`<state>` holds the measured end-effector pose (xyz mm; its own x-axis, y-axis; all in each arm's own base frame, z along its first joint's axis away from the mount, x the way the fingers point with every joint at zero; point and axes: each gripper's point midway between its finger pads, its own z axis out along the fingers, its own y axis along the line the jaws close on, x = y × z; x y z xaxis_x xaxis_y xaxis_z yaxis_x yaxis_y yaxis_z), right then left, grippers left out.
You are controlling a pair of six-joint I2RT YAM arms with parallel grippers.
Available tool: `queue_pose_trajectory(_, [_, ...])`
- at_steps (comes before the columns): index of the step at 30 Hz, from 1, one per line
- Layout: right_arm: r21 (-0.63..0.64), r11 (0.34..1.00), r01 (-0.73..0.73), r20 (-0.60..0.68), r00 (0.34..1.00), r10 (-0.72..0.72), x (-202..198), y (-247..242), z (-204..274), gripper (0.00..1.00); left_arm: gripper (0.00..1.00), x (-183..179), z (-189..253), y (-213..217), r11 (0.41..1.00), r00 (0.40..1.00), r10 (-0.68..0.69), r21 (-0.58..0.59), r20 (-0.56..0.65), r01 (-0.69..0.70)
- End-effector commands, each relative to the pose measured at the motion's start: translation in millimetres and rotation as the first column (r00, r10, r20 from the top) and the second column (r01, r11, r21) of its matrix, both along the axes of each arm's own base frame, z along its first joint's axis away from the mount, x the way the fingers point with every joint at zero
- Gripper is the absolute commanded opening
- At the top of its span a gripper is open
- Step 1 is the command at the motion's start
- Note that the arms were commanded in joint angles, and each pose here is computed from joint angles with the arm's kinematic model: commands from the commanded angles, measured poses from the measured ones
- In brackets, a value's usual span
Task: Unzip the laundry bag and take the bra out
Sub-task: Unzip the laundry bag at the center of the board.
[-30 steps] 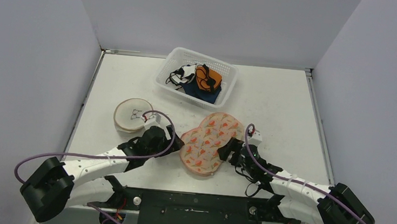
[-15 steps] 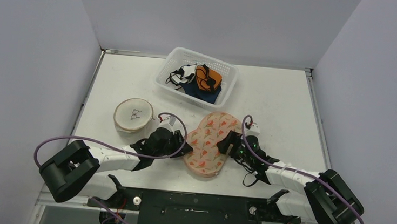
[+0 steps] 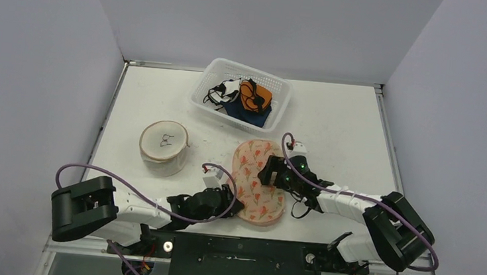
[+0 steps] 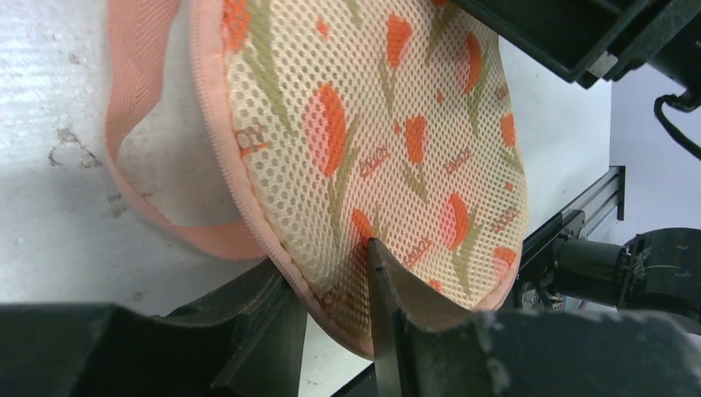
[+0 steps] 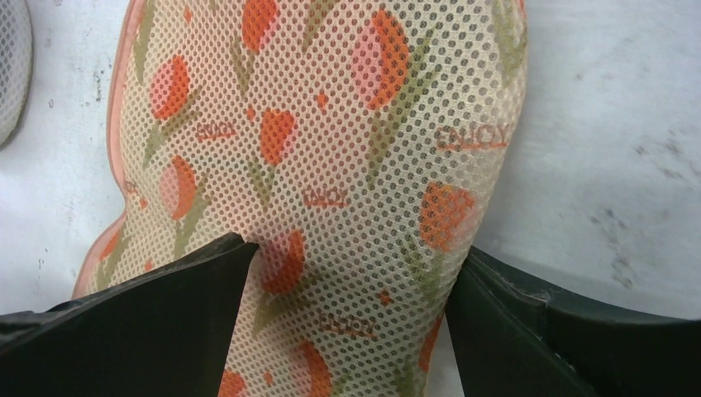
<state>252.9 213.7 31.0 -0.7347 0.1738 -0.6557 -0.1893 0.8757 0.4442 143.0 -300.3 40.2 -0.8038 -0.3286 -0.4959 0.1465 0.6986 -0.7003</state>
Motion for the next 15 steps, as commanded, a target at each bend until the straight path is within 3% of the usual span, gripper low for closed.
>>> queue_pose_trajectory(1, [-0.039, 0.994, -0.107, -0.003, 0.994, 0.107, 1.9, 23.5, 0.0, 0.85, 0.31, 14.5, 16.0, -10.5, 0.994, 0.992, 0.105, -0.033, 0.063, -0.103])
queue_pose_trajectory(4, [-0.089, 0.991, -0.097, 0.003, 0.995, 0.098, 4.8, 24.8, 2.4, 0.86, 0.39, 15.9, 12.5, -10.2, 0.992, 0.991, 0.124, -0.005, 0.055, -0.123])
queue_pose_trajectory(11, [-0.193, 0.98, -0.045, 0.097, 0.993, 0.064, -4.7, 5.0, 55.9, 0.92, 0.82, 12.3, 21.3, 25.9, 0.977, 0.979, 0.201, 0.073, 0.025, -0.202])
queue_pose_trajectory(15, [-0.241, 0.968, -0.068, 0.126, 0.987, 0.1, -21.0, -0.3, 82.5, 0.95, 0.88, 3.2, 25.3, 44.6, 0.974, 0.978, 0.206, 0.091, 0.001, -0.206])
